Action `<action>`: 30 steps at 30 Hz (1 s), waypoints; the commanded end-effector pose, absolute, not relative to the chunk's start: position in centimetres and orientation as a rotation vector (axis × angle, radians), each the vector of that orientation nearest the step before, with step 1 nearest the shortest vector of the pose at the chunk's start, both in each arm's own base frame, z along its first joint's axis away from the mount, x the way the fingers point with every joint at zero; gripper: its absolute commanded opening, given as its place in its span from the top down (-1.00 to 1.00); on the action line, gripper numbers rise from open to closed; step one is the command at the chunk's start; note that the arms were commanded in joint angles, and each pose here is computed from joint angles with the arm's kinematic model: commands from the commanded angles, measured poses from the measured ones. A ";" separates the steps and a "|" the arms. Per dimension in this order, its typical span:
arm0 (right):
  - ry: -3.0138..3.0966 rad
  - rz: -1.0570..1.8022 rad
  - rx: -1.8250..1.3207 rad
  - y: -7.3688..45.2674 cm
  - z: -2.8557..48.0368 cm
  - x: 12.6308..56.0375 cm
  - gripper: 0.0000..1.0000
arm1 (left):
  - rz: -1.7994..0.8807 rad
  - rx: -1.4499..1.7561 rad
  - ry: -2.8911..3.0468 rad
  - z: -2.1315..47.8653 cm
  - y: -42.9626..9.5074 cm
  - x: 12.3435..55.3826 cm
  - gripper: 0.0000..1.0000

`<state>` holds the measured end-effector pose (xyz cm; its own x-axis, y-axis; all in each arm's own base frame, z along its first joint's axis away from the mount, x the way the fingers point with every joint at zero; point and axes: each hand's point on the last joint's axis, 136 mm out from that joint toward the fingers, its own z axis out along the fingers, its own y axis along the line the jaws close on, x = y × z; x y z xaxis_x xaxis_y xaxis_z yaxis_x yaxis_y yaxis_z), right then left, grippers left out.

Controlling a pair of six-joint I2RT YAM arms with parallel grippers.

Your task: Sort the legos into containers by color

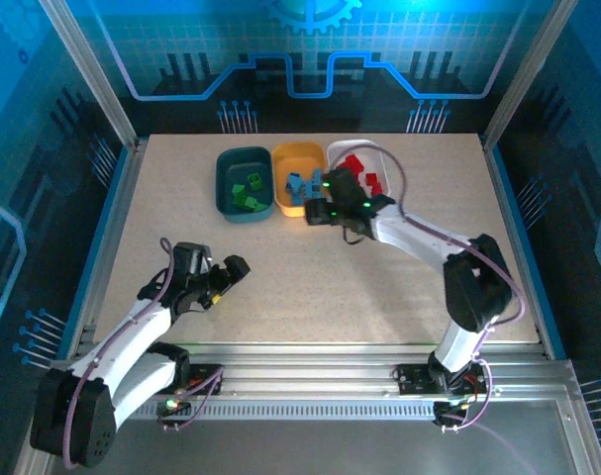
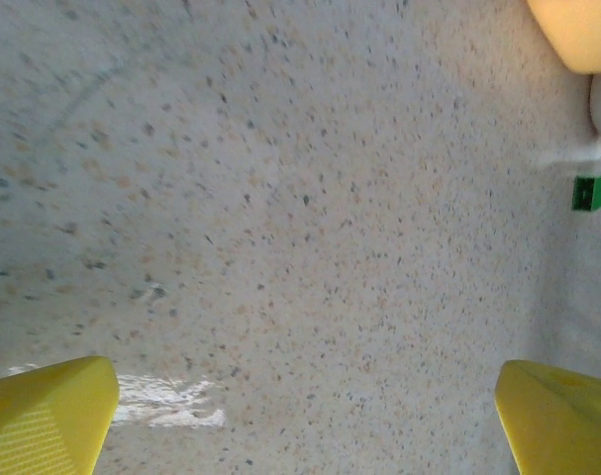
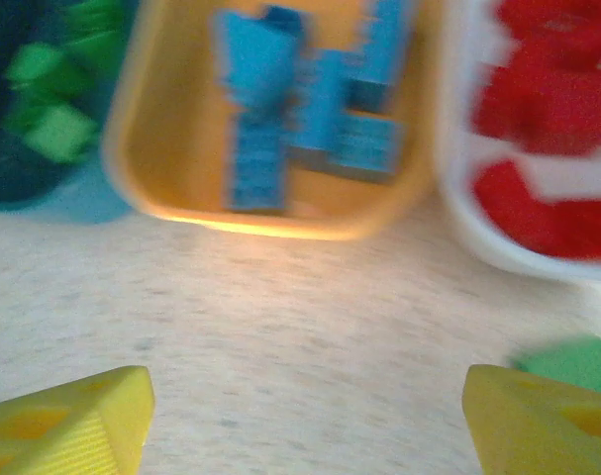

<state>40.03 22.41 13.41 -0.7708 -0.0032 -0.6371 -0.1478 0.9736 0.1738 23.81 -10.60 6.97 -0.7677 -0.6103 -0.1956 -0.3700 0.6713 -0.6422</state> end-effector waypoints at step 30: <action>2.701 0.113 0.012 16.3 2.5 42.8 -0.46 | -0.885 -0.635 2.550 6.7 -15.1 24.5 -0.98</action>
